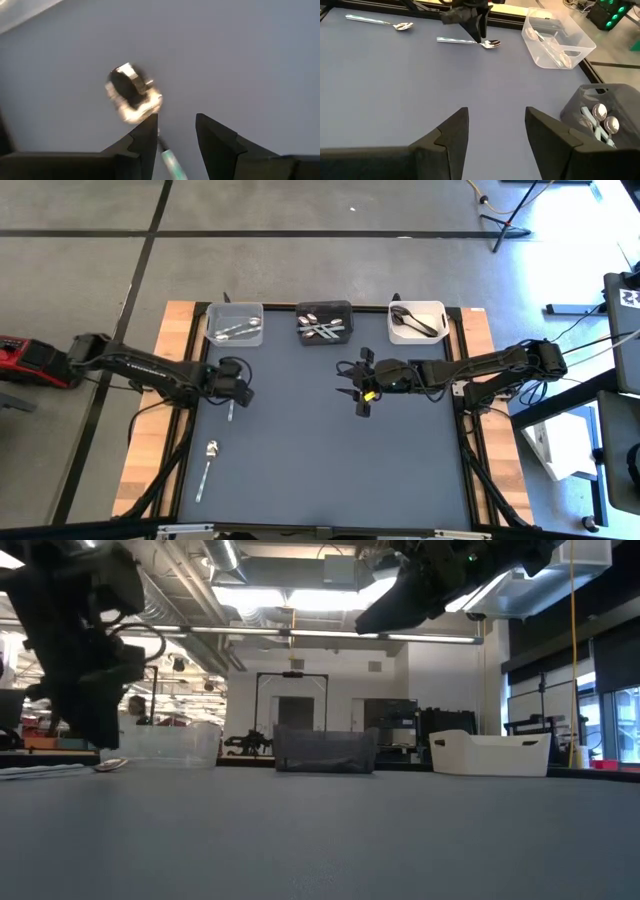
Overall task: Sort silverware by color (type)
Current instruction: Put the green spoon into the transparent bin
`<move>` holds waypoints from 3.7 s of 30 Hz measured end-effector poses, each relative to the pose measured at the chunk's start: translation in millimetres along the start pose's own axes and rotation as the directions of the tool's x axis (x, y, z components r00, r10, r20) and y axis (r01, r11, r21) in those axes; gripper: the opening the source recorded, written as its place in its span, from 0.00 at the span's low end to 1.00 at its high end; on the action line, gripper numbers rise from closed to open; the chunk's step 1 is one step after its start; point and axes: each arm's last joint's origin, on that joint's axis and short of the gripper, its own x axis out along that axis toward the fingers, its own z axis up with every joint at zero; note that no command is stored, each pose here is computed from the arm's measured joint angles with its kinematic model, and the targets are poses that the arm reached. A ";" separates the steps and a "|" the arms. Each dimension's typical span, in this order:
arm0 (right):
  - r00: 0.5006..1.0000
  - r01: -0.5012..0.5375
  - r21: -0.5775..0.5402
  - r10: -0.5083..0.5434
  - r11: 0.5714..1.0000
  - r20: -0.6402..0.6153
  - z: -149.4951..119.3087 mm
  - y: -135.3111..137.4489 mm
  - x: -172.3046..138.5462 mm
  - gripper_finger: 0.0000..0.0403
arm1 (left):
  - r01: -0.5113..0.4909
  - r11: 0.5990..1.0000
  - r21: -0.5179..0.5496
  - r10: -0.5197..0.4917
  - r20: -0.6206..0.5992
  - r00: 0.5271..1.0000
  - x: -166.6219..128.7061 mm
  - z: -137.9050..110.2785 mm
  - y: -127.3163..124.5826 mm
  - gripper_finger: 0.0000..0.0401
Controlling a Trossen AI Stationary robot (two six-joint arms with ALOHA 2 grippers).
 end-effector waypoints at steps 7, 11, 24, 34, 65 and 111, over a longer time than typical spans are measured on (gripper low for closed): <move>1.000 0.001 -0.017 -0.001 1.000 0.012 1.1 -0.1 0.0 0.45 | -0.057 0.998 0.002 0.057 -0.101 0.993 9.4 -6.1 -2.2 0.32; 1.000 0.001 -0.017 -0.001 1.000 0.012 1.2 -0.1 0.0 0.45 | -0.098 0.995 0.032 0.101 -0.152 0.983 14.8 -9.8 -2.6 0.32; 1.000 0.001 -0.024 -0.001 1.000 0.011 1.0 -0.1 0.0 0.45 | -0.050 0.994 0.099 0.067 -0.179 0.982 19.3 -10.4 -8.7 0.29; 1.000 0.000 -0.021 0.000 1.000 0.009 0.9 -0.1 0.0 0.45 | -0.013 0.987 0.159 0.042 -0.179 0.983 19.5 -9.9 -11.0 0.04; 0.999 -0.002 0.043 0.004 0.999 -0.034 -3.4 0.3 -0.1 0.45 | -0.593 0.784 0.184 0.346 0.663 0.664 -37.3 62.6 -10.1 0.08; 0.998 0.001 0.098 0.005 0.995 -0.063 -6.2 0.5 -0.2 0.45 | -0.297 0.901 0.316 0.126 0.466 0.876 23.8 125.1 60.3 0.25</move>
